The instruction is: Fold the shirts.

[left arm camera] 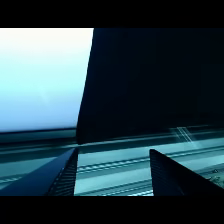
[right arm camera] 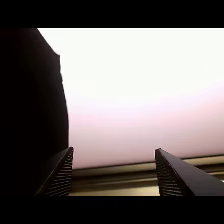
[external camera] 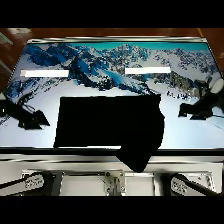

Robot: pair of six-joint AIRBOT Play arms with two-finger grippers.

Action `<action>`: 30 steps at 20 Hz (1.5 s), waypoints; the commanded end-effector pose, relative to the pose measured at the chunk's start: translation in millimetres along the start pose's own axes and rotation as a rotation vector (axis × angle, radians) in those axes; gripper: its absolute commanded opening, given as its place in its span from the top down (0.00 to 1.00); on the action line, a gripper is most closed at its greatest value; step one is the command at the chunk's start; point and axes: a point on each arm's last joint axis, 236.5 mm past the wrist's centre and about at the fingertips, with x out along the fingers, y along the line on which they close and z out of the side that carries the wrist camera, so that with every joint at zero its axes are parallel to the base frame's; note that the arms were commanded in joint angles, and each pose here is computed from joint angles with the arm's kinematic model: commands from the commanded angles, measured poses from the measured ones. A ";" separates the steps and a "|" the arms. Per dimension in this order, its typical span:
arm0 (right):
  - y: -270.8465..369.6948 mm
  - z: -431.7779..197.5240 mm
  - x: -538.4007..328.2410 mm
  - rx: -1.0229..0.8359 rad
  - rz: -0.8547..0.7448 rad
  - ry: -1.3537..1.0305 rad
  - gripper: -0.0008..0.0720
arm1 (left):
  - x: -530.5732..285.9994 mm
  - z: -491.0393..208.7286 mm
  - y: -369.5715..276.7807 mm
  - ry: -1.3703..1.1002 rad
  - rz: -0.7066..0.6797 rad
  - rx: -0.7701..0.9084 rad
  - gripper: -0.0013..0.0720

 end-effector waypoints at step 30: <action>66.2 -131.4 91.4 0.216 0.450 0.274 0.13 | 104.9 -50.7 12.1 -0.052 -0.210 -0.163 0.93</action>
